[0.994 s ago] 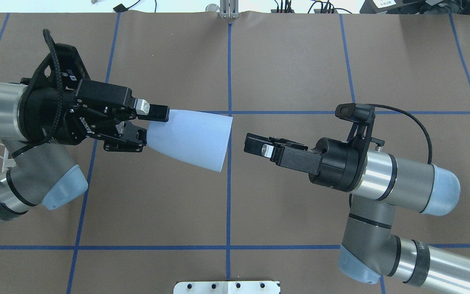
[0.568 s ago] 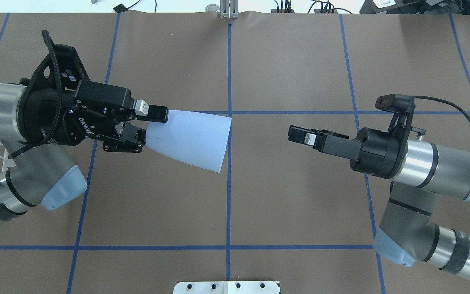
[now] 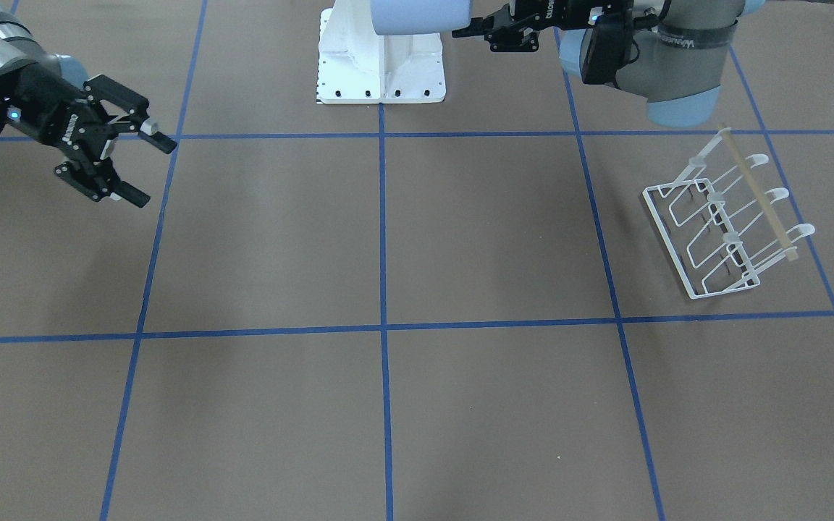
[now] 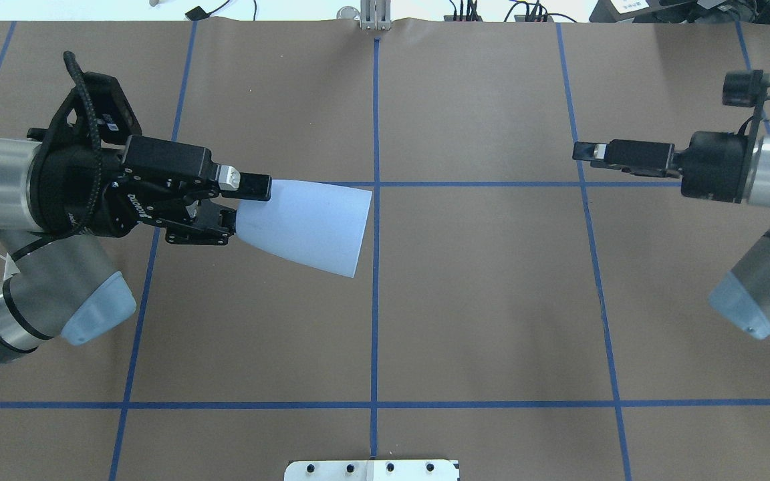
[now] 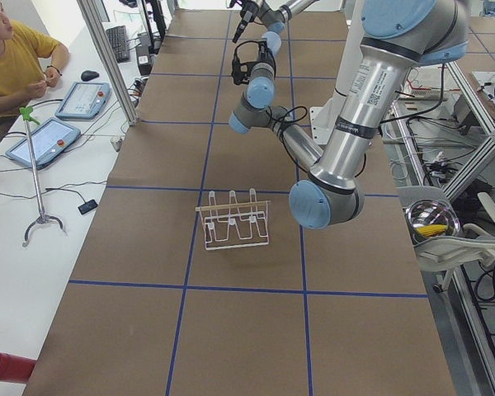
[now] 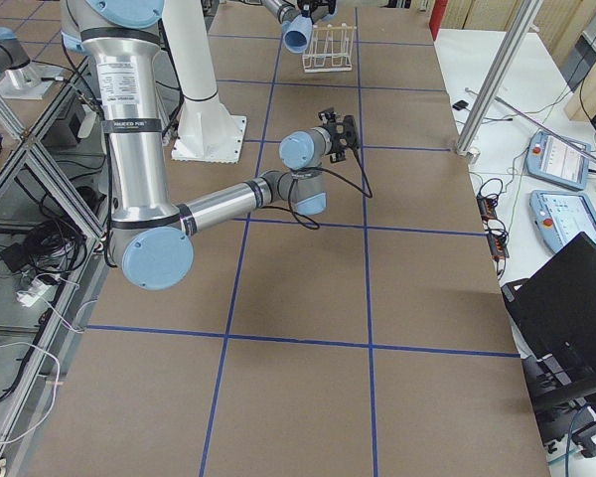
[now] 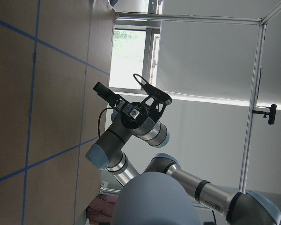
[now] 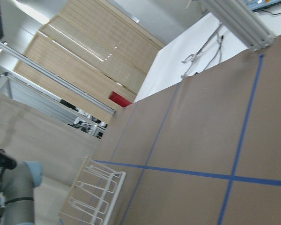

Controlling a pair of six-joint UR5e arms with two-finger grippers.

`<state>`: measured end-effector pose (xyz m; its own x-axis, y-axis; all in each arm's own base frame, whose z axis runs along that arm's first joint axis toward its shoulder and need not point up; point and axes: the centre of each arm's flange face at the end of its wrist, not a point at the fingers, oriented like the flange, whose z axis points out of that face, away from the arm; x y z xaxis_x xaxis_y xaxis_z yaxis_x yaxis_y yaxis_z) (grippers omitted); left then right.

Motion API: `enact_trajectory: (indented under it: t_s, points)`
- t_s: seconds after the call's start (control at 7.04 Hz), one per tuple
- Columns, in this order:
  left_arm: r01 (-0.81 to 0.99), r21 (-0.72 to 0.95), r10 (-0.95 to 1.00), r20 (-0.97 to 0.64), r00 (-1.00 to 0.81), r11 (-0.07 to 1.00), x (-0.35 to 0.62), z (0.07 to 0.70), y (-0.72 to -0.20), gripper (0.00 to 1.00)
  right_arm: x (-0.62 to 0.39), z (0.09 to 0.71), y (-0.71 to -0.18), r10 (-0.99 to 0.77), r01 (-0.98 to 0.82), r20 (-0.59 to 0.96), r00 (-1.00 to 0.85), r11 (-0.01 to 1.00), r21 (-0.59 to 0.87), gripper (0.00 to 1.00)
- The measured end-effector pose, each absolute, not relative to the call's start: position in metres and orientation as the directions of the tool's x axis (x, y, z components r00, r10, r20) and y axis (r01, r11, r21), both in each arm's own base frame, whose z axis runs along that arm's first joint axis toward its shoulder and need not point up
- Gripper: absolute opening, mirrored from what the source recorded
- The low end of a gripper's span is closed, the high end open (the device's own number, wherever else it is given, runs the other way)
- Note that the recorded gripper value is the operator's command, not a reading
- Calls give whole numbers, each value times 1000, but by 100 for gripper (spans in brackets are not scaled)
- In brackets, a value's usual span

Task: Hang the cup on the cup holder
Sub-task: 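Carry the cup over the wire rack with the left gripper while the right withdraws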

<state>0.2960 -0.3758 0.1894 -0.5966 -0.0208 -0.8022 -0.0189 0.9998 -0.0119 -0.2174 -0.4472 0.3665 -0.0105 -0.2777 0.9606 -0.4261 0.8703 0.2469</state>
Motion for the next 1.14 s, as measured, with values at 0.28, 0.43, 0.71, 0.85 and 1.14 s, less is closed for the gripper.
enact_trajectory:
  t_s: [0.28,0.43,0.71,0.85,1.14]
  points:
    - [53,-3,25,-849,-528,999,292,188,-386,0,-152,422,-485,-208,-375,961,183,889,264,100]
    - [91,-2,41,-882,-470,996,288,179,-392,0,-126,454,-496,-189,-368,947,261,887,278,100]
    - [151,38,83,-949,-305,988,279,156,-396,0,-88,500,-511,-163,-333,897,411,889,314,100]
    - [173,68,103,-973,-205,983,268,143,-395,0,-71,519,-517,-156,-298,860,485,896,330,100]
    - [203,140,139,-990,19,969,238,121,-387,0,-39,552,-524,-156,-202,779,608,918,341,100]
